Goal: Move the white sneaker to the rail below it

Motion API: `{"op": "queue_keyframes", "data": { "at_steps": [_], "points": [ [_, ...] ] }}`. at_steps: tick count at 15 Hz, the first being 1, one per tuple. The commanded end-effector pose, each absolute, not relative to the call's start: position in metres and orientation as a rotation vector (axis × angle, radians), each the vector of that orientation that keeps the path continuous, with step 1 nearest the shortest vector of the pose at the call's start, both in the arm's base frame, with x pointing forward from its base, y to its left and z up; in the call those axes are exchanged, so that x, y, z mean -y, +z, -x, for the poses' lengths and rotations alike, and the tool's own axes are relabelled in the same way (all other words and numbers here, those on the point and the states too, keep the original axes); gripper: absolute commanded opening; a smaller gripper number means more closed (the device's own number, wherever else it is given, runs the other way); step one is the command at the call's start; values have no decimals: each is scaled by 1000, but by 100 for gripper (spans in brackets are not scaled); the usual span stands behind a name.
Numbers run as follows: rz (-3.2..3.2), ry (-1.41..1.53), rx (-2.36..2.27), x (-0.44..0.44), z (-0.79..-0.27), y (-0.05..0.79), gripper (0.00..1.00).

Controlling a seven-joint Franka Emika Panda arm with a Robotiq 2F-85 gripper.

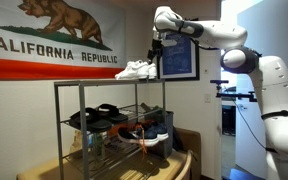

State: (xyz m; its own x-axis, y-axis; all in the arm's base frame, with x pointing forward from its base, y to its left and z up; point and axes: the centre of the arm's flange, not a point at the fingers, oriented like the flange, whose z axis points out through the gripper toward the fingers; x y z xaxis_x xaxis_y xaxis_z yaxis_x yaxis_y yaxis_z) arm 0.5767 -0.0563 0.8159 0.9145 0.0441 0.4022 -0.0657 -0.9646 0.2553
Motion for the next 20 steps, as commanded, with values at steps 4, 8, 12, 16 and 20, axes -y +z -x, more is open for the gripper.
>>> {"op": "queue_keyframes", "data": {
  "at_steps": [4, 8, 12, 16, 20],
  "points": [
    [-2883, 556, 37, 57, -575, 806, 100],
    [-2893, 568, 3, 46, -575, 810, 100],
    [-2921, 529, -21, 39, -578, 794, 100],
    [-2931, 459, -1, 47, -577, 774, 100],
    [-2938, 406, 13, 55, -580, 757, 66]
  ]
}}
